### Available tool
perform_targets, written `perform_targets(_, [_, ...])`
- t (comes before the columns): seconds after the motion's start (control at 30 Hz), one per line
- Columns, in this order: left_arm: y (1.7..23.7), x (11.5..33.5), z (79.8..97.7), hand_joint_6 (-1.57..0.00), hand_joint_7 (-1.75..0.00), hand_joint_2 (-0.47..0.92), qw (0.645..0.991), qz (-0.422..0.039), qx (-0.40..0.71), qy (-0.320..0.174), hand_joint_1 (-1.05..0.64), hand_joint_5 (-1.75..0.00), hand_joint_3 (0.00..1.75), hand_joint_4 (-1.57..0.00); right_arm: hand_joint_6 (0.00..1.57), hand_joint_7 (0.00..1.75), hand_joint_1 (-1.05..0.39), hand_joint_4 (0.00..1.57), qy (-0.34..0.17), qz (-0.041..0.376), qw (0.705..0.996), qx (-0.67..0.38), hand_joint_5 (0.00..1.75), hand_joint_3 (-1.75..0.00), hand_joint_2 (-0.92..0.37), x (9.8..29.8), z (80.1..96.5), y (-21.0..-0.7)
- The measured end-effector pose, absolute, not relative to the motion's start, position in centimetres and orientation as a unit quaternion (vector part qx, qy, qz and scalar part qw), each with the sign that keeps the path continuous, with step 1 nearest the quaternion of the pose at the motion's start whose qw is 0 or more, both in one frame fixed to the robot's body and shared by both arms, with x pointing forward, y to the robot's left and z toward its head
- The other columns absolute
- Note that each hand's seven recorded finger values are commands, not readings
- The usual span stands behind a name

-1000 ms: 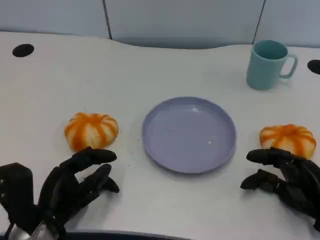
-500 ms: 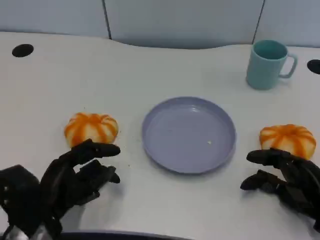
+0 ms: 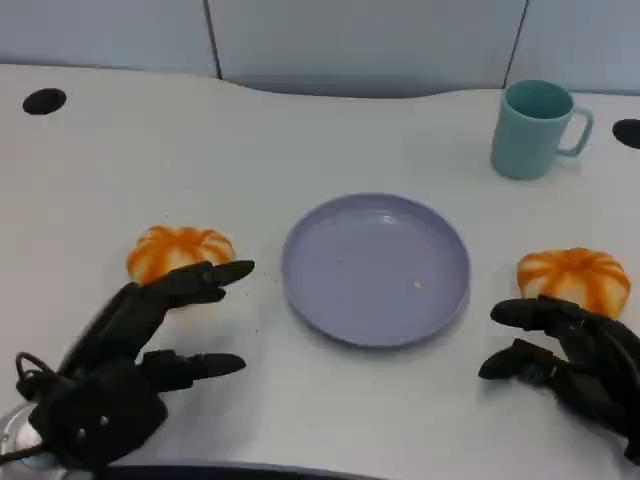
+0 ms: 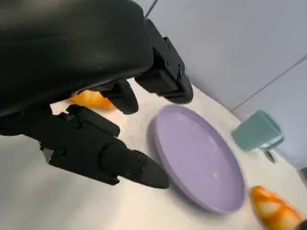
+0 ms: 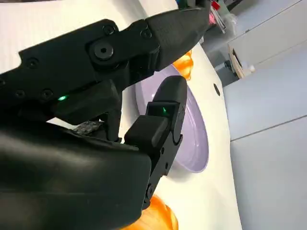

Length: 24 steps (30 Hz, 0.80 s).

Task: Grasp the bread from the table and place it into the plate.

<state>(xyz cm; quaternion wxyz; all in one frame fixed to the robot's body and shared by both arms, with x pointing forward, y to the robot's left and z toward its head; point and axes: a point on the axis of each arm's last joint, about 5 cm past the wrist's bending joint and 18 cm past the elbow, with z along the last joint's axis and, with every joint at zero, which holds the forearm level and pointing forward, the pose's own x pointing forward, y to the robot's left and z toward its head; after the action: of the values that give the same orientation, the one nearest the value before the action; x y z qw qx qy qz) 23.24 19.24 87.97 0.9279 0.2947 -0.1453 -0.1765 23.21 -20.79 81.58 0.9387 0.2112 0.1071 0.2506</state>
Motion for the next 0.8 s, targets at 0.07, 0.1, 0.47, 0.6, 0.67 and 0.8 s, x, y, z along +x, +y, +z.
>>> perform_targets(0.07, [19.4,23.6,88.7,-0.32,0.0,0.87,0.91,-0.171,0.342,-0.163,-0.57,-0.6,0.01,-0.04,0.9,0.43,-0.39,0.69,0.107,0.25,0.939,0.211,1.06,-0.03,-0.92,23.2,81.6,-20.8])
perform_targets(0.1, [19.4,23.7,89.0,-0.32,0.0,0.87,0.901,-0.171,0.361,-0.17,-0.57,-0.59,0.01,-0.03,0.9,0.43,-0.39,0.69,0.107,0.249,0.939,0.211,1.06,-0.03,-0.92,23.2,81.6,-20.8])
perform_targets(0.47, [18.5,24.6,91.5,-0.21,0.0,0.88,0.821,-0.152,0.524,-0.168,-0.72,-0.24,0.0,0.0,0.91,0.43,-0.41,0.69,0.106,0.25,0.939,0.212,1.08,-0.02,-0.92,23.3,81.6,-20.6])
perform_targets(0.6, [18.2,25.1,92.3,-0.19,0.0,0.87,0.784,-0.129,0.586,-0.16,-0.73,-0.19,0.0,0.0,0.9,0.43,-0.4,0.69,0.106,0.249,0.939,0.214,1.08,-0.02,-0.92,23.3,81.6,-20.5])
perform_targets(0.67, [17.9,25.3,92.4,-0.16,-0.01,0.87,0.776,-0.123,0.598,-0.156,-0.73,-0.15,0.0,0.0,0.9,0.43,-0.4,0.68,0.106,0.25,0.938,0.215,1.08,-0.02,-0.92,23.4,81.6,-20.5])
perform_targets(0.8, [17.4,25.9,92.3,-0.09,-0.01,0.86,0.757,-0.114,0.63,-0.131,-0.76,-0.03,0.0,-0.01,0.9,0.43,-0.4,0.68,0.106,0.25,0.938,0.214,1.08,-0.03,-0.92,23.4,81.7,-20.5])
